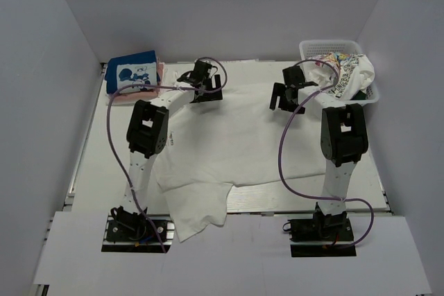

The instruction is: Fold and stack the t-shirts

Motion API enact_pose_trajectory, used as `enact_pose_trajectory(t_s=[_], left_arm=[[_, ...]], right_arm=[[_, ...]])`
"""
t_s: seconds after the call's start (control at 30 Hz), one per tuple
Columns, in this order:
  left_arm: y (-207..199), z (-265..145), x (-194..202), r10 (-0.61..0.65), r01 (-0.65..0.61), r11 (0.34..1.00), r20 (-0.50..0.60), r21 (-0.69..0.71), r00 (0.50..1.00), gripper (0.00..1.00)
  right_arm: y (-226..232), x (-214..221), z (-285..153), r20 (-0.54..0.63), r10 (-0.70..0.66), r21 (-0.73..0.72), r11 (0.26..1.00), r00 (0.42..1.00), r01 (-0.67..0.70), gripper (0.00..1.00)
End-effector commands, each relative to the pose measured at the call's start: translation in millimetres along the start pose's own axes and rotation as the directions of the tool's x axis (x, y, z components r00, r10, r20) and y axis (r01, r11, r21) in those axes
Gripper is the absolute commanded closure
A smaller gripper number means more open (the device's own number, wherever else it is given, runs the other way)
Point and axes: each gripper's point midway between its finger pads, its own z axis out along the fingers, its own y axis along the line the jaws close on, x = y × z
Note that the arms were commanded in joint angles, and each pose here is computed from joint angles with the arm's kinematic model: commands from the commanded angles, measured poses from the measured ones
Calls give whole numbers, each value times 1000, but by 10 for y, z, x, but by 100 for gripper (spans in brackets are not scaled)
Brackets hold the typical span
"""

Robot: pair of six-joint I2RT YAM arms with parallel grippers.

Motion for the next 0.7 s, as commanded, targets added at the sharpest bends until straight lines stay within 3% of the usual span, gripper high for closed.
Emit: enact_pose_trajectory(t_s=[0.0, 0.13, 0.17, 0.23, 0.37, 0.53, 0.67], left_arm=[[142, 279, -28, 6, -8, 998, -23, -65, 1000, 0], [286, 796, -18, -15, 10, 996, -63, -91, 998, 0], [282, 835, -210, -47, 46, 996, -20, -83, 999, 0], [340, 1055, -69, -74, 71, 996, -49, -59, 996, 0], [484, 1178, -178, -178, 178, 984, -9, -5, 984, 0], [390, 1313, -271, -189, 189, 976, -7, 106, 982, 0], [53, 1215, -345, -141, 135, 942, -1, 307, 990, 0]], right_arm=[[-127, 17, -101, 5, 39, 17, 999, 999, -39, 10], [-349, 252, -56, -54, 58, 73, 996, 997, -54, 10], [-395, 280, -34, -63, 74, 80, 994, 995, -69, 10], [-501, 476, 37, -124, 116, 86, 991, 985, -106, 10], [-631, 693, 187, -220, 168, 102, 984, 961, -148, 10], [-826, 619, 267, -190, 196, 162, 973, 962, -166, 10], [-801, 316, 182, -123, 139, 136, 983, 983, -122, 10]])
